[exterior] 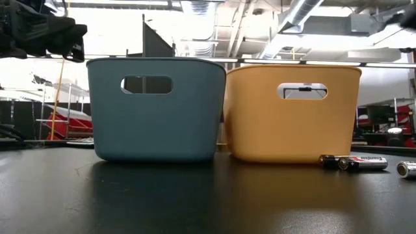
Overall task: Sort batteries
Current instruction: Put the silver battery into the yellow bin
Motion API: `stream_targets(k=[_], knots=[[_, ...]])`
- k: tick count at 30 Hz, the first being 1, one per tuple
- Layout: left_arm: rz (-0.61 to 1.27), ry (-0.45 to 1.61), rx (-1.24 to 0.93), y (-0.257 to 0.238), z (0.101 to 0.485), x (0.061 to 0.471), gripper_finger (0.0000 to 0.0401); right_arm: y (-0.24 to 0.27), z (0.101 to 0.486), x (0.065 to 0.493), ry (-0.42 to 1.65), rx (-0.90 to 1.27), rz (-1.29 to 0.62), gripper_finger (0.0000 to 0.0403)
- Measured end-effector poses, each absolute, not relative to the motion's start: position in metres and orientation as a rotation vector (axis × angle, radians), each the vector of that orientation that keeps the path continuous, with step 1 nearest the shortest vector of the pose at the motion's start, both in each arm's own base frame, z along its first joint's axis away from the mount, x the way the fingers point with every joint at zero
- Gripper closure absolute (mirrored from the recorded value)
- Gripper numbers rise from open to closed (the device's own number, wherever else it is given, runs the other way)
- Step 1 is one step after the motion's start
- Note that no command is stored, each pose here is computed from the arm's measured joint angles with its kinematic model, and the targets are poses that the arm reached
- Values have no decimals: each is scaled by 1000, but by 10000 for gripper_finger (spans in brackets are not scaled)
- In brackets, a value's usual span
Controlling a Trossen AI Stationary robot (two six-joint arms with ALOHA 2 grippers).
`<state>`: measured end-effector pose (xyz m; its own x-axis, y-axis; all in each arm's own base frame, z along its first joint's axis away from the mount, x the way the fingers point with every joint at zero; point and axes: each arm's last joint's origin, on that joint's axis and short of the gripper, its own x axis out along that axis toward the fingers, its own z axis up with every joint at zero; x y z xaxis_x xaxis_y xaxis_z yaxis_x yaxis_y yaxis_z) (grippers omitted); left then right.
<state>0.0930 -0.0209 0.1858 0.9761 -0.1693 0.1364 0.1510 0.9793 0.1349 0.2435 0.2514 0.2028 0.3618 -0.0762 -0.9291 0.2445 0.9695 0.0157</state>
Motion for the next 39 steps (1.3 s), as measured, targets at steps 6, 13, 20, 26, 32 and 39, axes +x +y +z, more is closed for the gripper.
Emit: stream_targets(k=[6, 13, 20, 26, 32, 39], knots=[[-164, -126, 120, -21, 184, 93, 303, 247, 186, 241, 1267, 113, -310, 197], [-167, -104, 106, -21, 182, 93, 303, 230, 168, 244, 1310, 98, -344, 195], [-168, -93, 109, -21, 181, 94, 303, 217, 152, 247, 1343, 110, -316, 195], [-168, -90, 117, -21, 180, 94, 303, 208, 143, 252, 1356, 159, -290, 198], [-169, -83, 118, -21, 180, 94, 303, 204, 142, 256, 1362, 177, -289, 232], [-170, -70, 120, -21, 178, 94, 303, 205, 142, 256, 1355, 180, -288, 305]])
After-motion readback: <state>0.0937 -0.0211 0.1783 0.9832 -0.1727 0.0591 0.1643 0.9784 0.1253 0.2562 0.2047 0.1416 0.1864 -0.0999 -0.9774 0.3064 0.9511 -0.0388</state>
